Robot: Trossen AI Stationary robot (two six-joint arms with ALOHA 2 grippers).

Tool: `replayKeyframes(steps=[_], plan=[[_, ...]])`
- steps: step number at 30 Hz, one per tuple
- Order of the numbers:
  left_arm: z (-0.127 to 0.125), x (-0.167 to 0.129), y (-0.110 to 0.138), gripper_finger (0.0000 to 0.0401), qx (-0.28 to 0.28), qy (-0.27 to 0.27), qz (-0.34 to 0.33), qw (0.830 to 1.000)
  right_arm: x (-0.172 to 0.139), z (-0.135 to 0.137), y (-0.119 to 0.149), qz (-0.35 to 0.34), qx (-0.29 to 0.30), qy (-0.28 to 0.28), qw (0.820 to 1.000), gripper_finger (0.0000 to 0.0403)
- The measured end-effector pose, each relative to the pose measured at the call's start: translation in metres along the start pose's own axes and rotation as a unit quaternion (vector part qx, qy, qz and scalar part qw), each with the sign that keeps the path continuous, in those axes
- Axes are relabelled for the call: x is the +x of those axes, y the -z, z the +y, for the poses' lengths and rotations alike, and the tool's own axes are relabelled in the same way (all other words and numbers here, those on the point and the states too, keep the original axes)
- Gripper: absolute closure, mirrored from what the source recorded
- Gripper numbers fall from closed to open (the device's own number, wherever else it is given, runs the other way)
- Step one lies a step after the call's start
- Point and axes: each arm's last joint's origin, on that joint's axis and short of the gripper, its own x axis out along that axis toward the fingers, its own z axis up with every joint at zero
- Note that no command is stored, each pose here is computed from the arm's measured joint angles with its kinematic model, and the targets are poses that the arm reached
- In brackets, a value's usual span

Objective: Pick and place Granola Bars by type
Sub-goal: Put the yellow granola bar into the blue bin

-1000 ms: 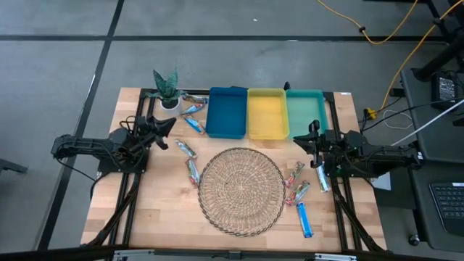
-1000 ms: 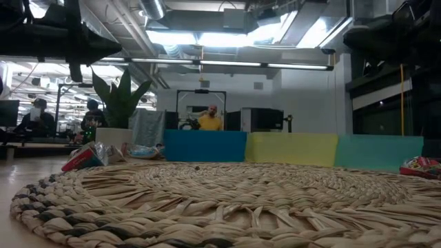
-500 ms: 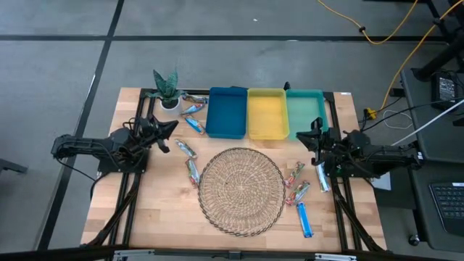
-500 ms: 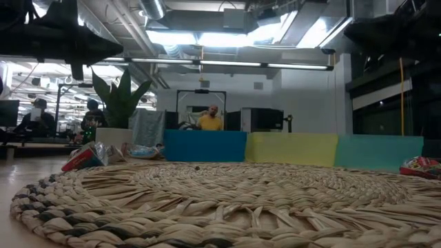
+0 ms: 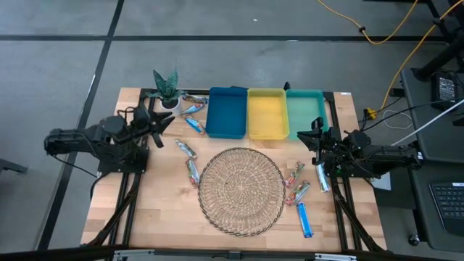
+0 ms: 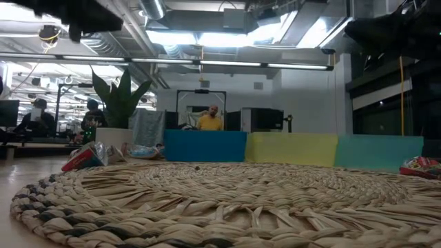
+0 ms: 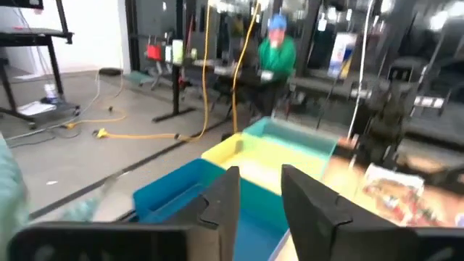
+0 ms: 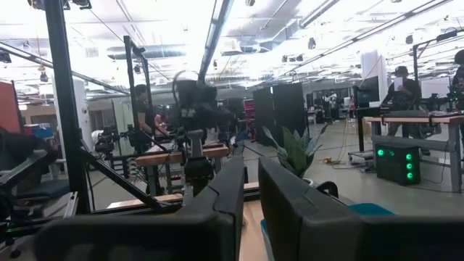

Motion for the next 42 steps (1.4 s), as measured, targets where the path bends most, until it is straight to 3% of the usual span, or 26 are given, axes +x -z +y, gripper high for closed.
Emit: replayKeyframes(steps=[9,15,23,32,36,42], plan=[[-0.013,0.004,-0.068,0.0234,0.084,-0.014,0.103,0.991,0.000,0.000,0.000,0.001,-0.001,0.000,1.000,0.0354],[-0.023,0.013,-0.090,0.0204,0.124,-0.020,0.169,0.978,0.000,0.000,0.000,0.002,-0.002,0.000,1.000,0.0354],[-0.035,0.033,-0.084,0.0193,0.200,-0.020,0.309,0.930,0.000,0.000,0.001,0.004,-0.002,0.001,1.000,0.0354],[-0.049,0.050,-0.064,0.0193,0.222,0.061,0.431,0.872,0.000,0.000,0.001,0.005,0.000,0.001,1.000,0.0354],[-0.052,0.055,-0.053,0.0193,0.247,0.076,0.488,0.834,0.000,0.000,0.001,0.005,0.000,0.001,1.000,0.0354],[-0.052,0.071,-0.041,0.0193,0.231,0.092,0.550,0.798,0.000,0.000,0.001,0.006,0.000,-0.003,1.000,0.0354]])
